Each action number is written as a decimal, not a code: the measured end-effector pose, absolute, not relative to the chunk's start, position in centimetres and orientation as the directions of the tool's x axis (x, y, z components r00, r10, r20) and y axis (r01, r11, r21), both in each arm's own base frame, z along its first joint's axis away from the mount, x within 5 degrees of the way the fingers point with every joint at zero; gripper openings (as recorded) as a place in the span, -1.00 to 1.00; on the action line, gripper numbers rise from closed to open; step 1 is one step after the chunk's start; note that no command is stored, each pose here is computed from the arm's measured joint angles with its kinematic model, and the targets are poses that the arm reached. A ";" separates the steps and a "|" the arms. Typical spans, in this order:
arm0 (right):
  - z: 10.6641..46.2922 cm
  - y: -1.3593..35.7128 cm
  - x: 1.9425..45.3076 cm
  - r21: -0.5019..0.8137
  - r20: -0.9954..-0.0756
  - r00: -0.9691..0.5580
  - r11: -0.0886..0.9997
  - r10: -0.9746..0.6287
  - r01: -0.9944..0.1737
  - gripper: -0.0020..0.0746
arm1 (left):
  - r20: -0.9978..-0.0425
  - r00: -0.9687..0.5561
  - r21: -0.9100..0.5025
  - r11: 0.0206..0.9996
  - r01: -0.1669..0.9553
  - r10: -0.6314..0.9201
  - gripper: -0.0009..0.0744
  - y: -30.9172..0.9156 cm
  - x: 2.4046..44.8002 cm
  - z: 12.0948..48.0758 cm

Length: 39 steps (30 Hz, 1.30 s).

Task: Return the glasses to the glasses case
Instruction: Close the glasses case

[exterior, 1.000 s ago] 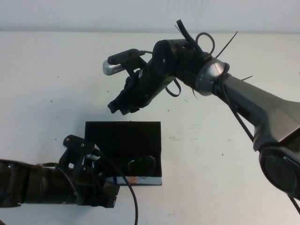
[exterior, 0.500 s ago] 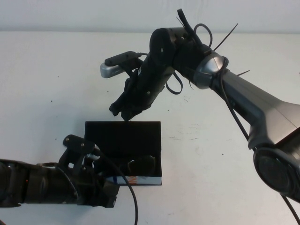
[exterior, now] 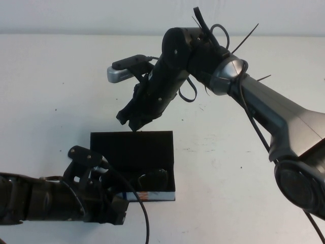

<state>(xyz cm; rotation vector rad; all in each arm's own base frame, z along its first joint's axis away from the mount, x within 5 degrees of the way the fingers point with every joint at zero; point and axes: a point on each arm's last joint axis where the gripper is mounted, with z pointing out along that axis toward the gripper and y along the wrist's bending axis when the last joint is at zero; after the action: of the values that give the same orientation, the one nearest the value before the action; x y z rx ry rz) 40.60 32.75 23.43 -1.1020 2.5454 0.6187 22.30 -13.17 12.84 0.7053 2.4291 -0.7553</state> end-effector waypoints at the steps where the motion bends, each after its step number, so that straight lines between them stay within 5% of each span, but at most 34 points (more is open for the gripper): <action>1: 23.4 32.8 40.6 0.271 -0.428 -0.666 0.616 -0.611 -0.739 -0.98 | -0.587 -0.742 -0.365 0.712 0.600 0.325 -0.98 -13.2 22.3 12.8; 18: 24.9 32.6 39.2 0.296 -0.415 -0.695 0.635 -0.587 -0.713 -0.98 | -0.585 -0.743 -0.358 0.719 0.596 0.325 -0.98 -13.1 22.4 12.8; 39: 24.0 31.3 32.4 0.343 -0.215 -0.724 0.643 -0.656 -0.685 -0.98 | -0.594 -0.729 -0.341 0.714 0.611 0.341 -0.98 -13.1 22.4 12.8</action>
<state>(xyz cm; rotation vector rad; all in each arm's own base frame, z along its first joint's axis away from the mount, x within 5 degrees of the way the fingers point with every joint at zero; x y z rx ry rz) 32.36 31.30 23.96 -1.1368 2.7828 0.6269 22.37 -13.07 12.83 0.7267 2.4207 -0.7276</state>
